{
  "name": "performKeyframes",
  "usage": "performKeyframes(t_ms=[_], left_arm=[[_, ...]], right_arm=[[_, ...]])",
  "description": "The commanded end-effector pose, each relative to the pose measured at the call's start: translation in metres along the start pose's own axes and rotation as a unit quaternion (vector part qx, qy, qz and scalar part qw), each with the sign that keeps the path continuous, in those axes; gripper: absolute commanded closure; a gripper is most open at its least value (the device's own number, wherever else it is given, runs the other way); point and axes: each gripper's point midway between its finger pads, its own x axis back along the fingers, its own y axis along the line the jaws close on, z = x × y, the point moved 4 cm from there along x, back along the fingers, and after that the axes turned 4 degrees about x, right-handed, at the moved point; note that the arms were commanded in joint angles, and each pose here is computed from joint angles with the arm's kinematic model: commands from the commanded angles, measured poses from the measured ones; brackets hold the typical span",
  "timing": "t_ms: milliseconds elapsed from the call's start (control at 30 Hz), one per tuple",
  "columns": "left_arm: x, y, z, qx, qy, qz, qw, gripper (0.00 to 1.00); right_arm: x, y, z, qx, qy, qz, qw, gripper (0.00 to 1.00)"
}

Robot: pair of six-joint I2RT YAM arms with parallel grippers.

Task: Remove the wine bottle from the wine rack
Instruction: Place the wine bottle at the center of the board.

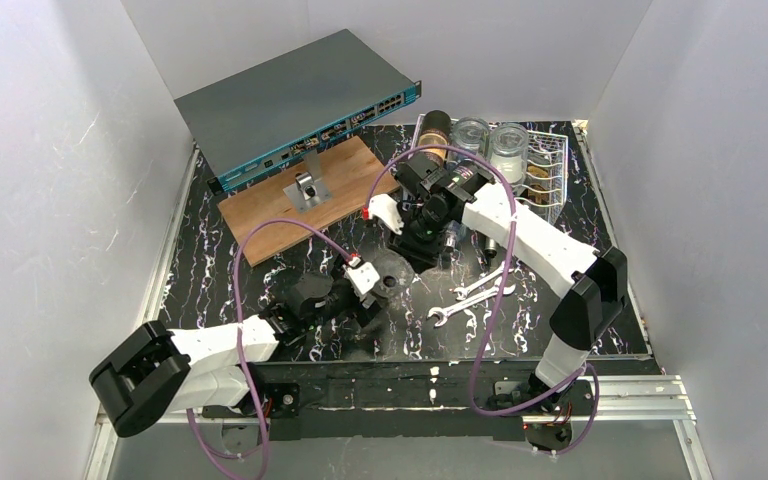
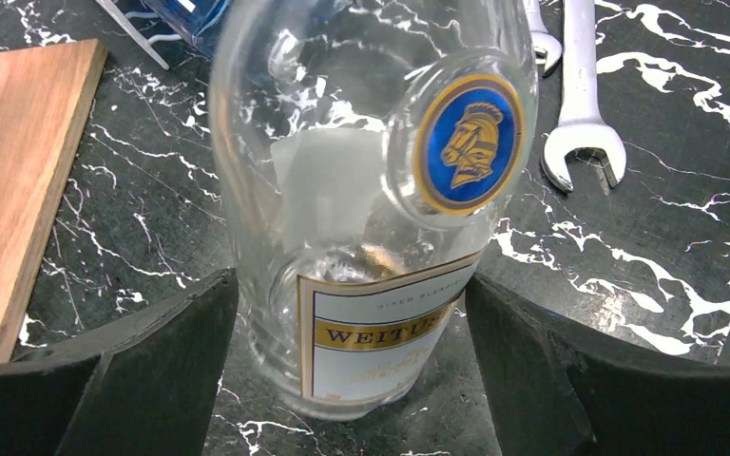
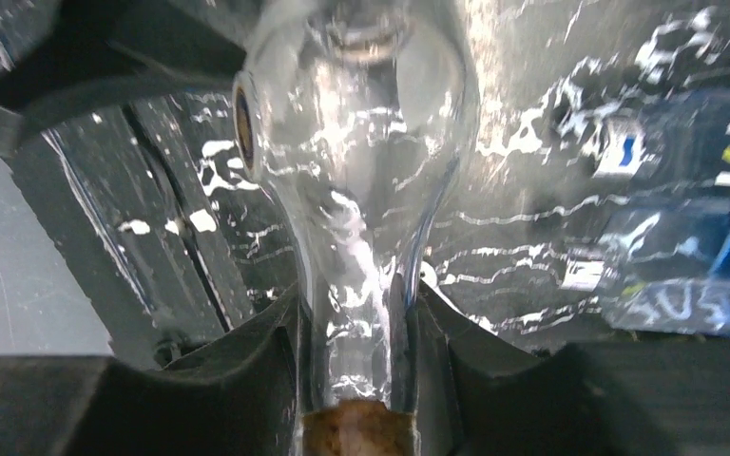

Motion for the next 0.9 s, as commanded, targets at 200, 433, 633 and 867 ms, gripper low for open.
performKeyframes(t_ms=[200, 433, 633, 867], left_arm=[[0.001, 0.005, 0.007, 0.025, 0.005, -0.031, 0.999, 0.19], [0.008, 0.008, 0.003, 0.045, -0.009, -0.049, 0.998, 0.17], [0.033, 0.014, -0.02, 0.125, -0.051, -0.084, 0.987, 0.02], [0.065, 0.001, -0.053, 0.24, -0.026, -0.054, 0.969, 0.02]], right_arm=[[0.017, 0.016, -0.04, 0.024, -0.109, -0.047, 0.993, 0.53], [0.023, 0.031, -0.046, 0.039, -0.139, -0.096, 0.985, 0.23], [0.054, 0.022, -0.034, 0.047, -0.161, -0.059, 0.984, 0.02], [0.08, 0.008, 0.003, -0.008, -0.237, -0.059, 0.97, 0.02]])
